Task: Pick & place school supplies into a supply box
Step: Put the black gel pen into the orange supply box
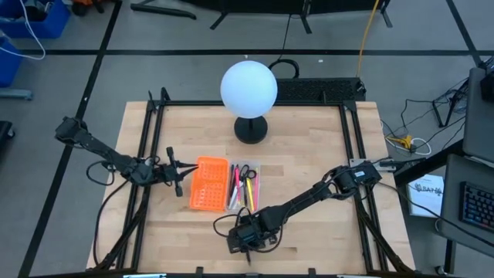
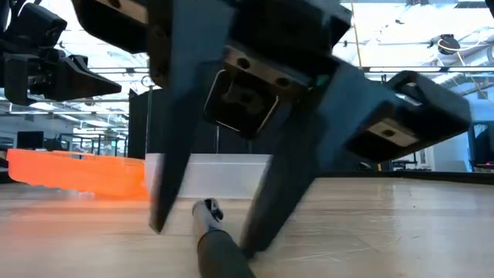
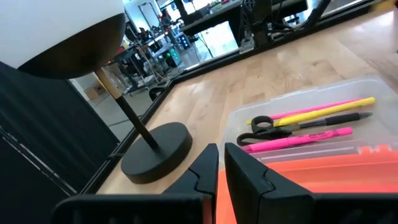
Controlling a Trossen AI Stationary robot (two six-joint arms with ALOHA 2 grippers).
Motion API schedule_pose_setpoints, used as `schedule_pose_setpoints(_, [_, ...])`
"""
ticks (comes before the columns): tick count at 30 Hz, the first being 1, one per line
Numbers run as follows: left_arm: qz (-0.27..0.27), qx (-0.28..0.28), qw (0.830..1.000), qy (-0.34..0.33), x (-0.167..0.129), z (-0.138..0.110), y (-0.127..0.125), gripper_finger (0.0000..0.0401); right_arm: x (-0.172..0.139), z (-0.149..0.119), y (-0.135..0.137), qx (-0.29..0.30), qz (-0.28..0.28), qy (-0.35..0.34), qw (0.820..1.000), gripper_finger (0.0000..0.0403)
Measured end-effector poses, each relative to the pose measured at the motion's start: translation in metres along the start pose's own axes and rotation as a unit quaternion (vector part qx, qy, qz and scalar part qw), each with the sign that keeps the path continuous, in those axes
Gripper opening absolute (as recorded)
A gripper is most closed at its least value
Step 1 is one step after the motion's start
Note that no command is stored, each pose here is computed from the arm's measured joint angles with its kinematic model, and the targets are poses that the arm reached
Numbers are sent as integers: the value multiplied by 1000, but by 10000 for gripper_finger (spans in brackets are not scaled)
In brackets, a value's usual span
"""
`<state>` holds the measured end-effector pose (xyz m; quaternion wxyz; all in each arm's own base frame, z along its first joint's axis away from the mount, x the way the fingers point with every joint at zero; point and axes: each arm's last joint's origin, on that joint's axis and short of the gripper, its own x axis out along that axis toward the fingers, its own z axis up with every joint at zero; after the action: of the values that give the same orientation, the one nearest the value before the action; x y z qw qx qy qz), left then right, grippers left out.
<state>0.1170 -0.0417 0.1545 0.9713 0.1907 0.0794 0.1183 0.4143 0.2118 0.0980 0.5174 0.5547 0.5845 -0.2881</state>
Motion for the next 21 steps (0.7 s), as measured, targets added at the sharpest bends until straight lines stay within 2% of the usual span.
schedule_pose_setpoints(7, [-2, -12, 1000, -1, 0, 0, 0, 37, -1, 10, -20, 1, -95, 1, 995, 124])
schedule_pose_setpoints(10, [-2, -24, 1000, -1, 0, 0, 0, 37, -2, 16, -26, -6, -116, -2, 993, 116])
schedule_pose_setpoints(15, [-2, -28, 1000, -1, 0, 0, 0, 37, -5, 23, -33, -38, -154, -2, 987, 100])
schedule_pose_setpoints(21, [-2, -23, 1000, -1, 0, 0, 0, 37, -11, 26, -44, -96, -214, 4, 972, 77])
